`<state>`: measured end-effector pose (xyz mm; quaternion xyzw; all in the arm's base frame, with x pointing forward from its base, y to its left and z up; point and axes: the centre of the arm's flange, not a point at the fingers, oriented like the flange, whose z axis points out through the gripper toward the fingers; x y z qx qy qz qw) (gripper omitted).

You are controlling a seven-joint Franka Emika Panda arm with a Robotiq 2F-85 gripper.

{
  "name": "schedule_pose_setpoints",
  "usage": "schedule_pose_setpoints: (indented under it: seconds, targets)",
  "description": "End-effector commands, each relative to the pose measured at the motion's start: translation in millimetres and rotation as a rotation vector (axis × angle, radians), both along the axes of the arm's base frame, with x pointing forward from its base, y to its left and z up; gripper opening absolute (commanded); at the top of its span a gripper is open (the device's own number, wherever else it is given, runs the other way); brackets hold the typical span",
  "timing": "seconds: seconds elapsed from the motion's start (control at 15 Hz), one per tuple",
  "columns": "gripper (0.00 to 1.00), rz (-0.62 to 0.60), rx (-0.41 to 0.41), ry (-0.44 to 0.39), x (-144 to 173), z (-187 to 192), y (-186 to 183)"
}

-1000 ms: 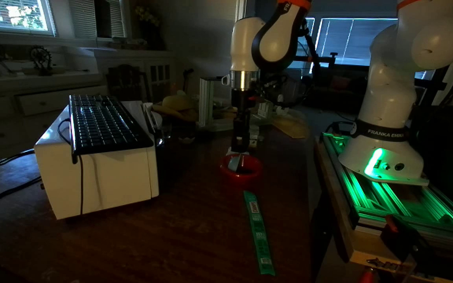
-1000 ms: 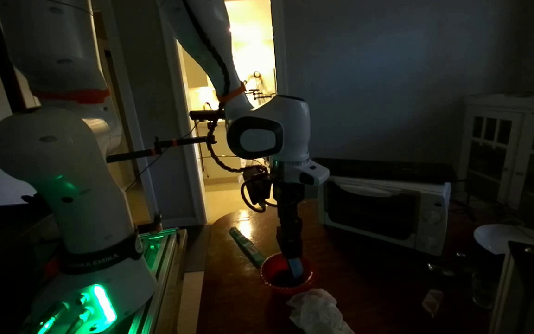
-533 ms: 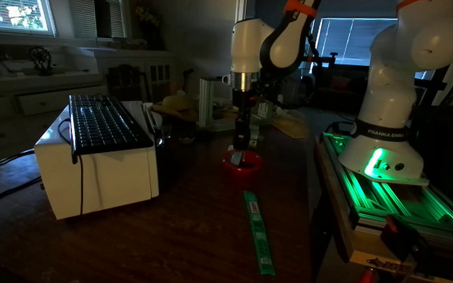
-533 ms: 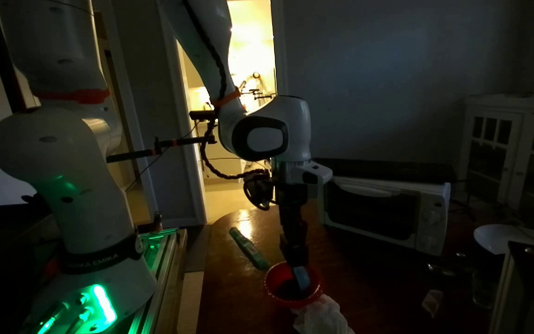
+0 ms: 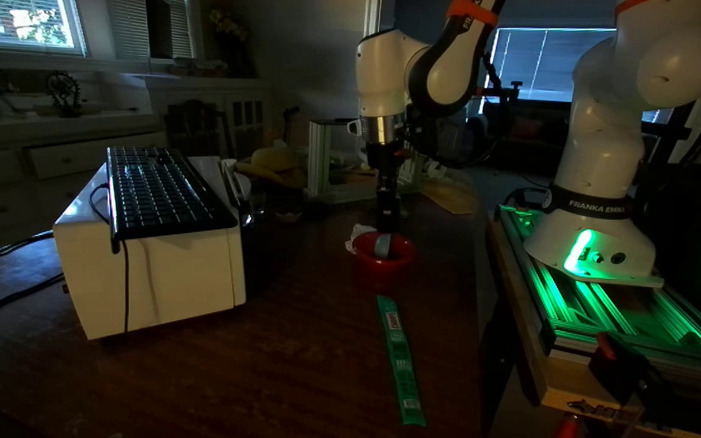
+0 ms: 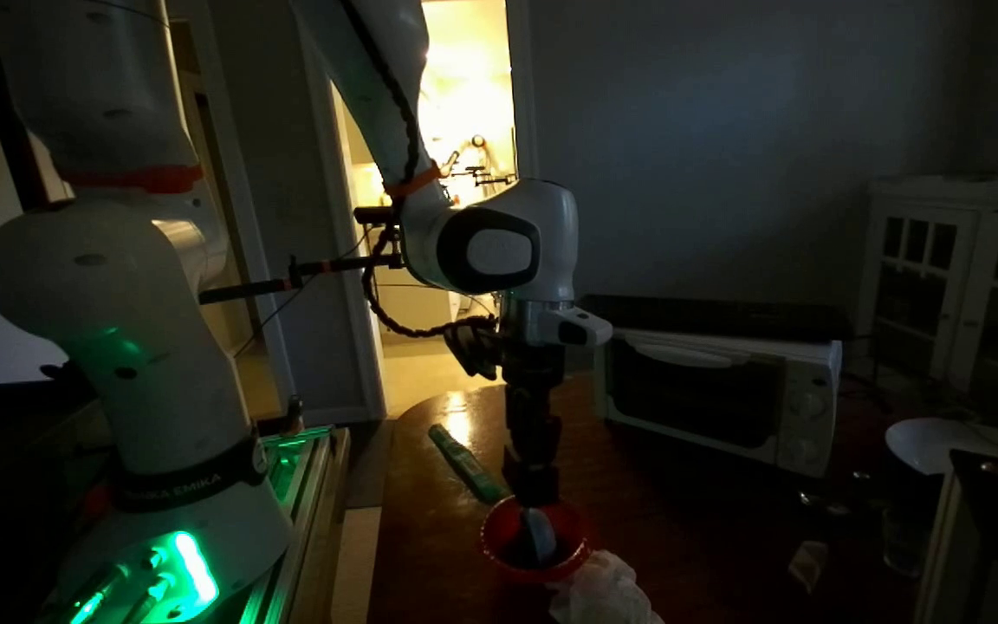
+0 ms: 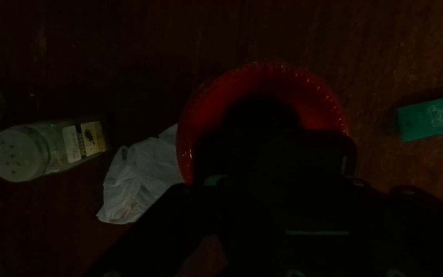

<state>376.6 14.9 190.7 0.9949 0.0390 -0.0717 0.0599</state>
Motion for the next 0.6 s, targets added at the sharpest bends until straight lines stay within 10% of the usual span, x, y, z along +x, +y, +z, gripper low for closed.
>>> schedule_pose_setpoints:
  seconds: [0.0, 0.53]
  targets:
    - [0.22, -0.004, 0.025, 0.035, -14.1, 9.7, 6.0]
    - [0.22, -0.091, 0.154, -0.020, -9.3, 4.5, 17.6]
